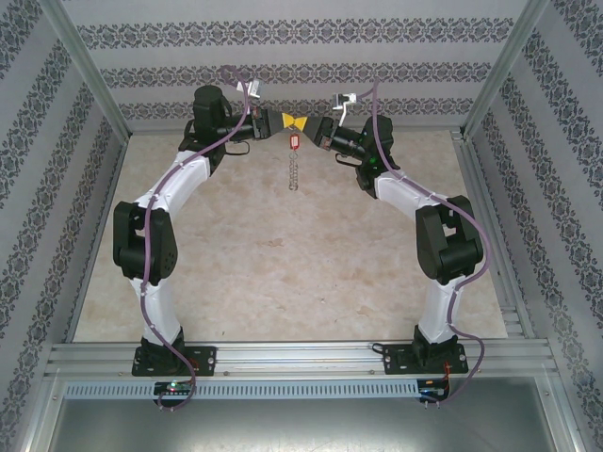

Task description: Put the keys on the keyring

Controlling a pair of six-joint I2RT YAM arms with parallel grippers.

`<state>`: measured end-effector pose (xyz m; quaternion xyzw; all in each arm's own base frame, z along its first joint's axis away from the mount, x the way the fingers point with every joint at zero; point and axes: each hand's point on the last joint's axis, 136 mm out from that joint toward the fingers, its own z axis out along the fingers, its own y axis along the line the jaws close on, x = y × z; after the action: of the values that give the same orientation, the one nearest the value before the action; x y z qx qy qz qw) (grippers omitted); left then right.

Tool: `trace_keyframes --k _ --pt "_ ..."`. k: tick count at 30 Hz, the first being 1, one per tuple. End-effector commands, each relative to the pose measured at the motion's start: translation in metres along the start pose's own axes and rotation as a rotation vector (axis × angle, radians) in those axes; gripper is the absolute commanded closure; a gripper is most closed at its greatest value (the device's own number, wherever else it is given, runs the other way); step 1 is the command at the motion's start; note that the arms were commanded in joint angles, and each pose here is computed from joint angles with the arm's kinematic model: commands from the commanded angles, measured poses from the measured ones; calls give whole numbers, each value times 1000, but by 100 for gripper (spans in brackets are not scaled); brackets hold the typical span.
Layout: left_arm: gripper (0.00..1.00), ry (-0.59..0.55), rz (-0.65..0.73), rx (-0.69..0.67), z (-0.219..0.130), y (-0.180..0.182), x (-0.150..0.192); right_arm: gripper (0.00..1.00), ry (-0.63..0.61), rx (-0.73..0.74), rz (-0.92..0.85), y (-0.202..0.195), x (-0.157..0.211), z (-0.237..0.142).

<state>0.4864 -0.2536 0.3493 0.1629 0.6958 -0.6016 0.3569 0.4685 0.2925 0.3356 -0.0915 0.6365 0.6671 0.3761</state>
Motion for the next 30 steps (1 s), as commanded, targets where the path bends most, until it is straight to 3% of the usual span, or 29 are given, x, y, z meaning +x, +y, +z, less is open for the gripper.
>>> trace_keyframes --k 1,4,10,22,30 --pt "100 -25 78 76 3 -23 -10 72 -16 -43 -79 24 -7 -11" --pt "100 -36 87 91 1 -29 -14 62 -42 -24 -96 25 -10 -25" --pt "100 -53 104 118 -1 -42 -20 56 -66 11 -118 24 -10 -43" --pt "100 -62 121 164 -2 -64 -25 47 15 -33 -171 34 8 -22" --pt "100 -56 126 184 2 -73 -25 49 45 -51 -195 40 14 -12"
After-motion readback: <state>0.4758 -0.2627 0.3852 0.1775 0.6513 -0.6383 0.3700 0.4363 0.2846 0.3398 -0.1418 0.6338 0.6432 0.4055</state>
